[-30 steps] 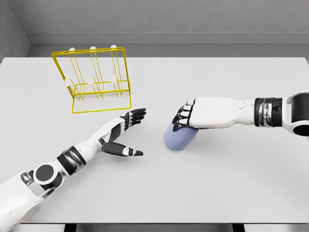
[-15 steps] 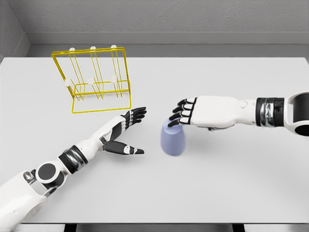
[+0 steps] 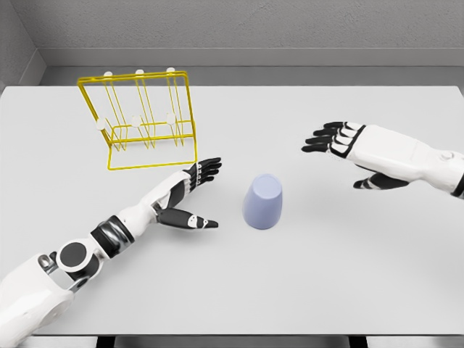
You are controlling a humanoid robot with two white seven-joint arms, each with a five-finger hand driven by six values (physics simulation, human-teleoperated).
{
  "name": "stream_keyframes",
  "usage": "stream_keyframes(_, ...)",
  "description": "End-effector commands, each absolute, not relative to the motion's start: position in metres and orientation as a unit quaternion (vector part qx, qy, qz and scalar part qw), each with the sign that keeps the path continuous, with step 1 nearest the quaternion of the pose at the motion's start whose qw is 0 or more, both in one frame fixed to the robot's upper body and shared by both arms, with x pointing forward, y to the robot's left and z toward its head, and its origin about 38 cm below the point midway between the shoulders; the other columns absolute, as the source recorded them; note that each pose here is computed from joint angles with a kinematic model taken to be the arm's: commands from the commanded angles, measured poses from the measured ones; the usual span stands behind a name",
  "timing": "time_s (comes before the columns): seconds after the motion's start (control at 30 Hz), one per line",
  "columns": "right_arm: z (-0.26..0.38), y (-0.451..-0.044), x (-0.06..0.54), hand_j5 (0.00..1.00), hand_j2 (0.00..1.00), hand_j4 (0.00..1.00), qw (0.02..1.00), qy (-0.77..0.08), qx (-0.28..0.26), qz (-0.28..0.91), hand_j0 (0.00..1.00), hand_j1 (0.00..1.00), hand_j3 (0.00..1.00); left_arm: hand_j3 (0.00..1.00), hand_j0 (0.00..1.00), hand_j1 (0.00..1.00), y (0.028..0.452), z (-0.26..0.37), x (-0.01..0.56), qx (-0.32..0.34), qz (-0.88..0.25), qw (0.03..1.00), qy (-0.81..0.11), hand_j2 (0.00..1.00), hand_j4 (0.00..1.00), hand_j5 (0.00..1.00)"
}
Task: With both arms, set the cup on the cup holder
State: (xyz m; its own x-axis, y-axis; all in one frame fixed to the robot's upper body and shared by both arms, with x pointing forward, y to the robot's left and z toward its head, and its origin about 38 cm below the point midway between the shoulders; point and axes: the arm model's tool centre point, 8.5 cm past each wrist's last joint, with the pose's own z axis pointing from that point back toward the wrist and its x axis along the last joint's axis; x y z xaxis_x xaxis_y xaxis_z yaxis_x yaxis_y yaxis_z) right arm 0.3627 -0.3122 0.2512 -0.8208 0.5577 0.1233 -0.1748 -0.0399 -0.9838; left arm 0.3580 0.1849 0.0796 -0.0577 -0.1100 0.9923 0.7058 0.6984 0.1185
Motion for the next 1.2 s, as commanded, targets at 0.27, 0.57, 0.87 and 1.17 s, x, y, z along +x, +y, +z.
stream_keyframes(0.27, 0.287, -0.337, 0.366, 1.0, 1.0, 1.0, 0.265, -0.68, -0.183, 0.659, 1.0, 1.0, 1.0, 1.0, 1.0, 1.0, 0.172, 0.083, 0.367, -0.235, -0.308, 0.642, -0.661, 1.0, 1.0, 1.0)
stream_keyframes(0.57, 0.256, -0.335, 0.368, 1.0, 1.0, 1.0, 0.302, -0.689, -0.158, 0.64, 1.0, 1.0, 1.0, 1.0, 1.0, 1.0, 0.146, 0.085, 0.371, -0.248, -0.311, 0.653, -0.645, 1.0, 1.0, 1.0)
stream_keyframes(0.87, 0.251, -0.331, 0.368, 1.0, 1.0, 1.0, 0.305, -0.695, -0.152, 0.633, 1.0, 1.0, 1.0, 1.0, 1.0, 1.0, 0.131, 0.085, 0.369, -0.262, -0.311, 0.648, -0.645, 1.0, 1.0, 1.0)
stream_keyframes(1.17, 0.251, -0.33, 0.368, 1.0, 1.0, 1.0, 0.305, -0.696, -0.151, 0.633, 1.0, 1.0, 1.0, 1.0, 1.0, 1.0, 0.118, 0.082, 0.365, -0.269, -0.317, 0.655, -0.632, 1.0, 1.0, 1.0)
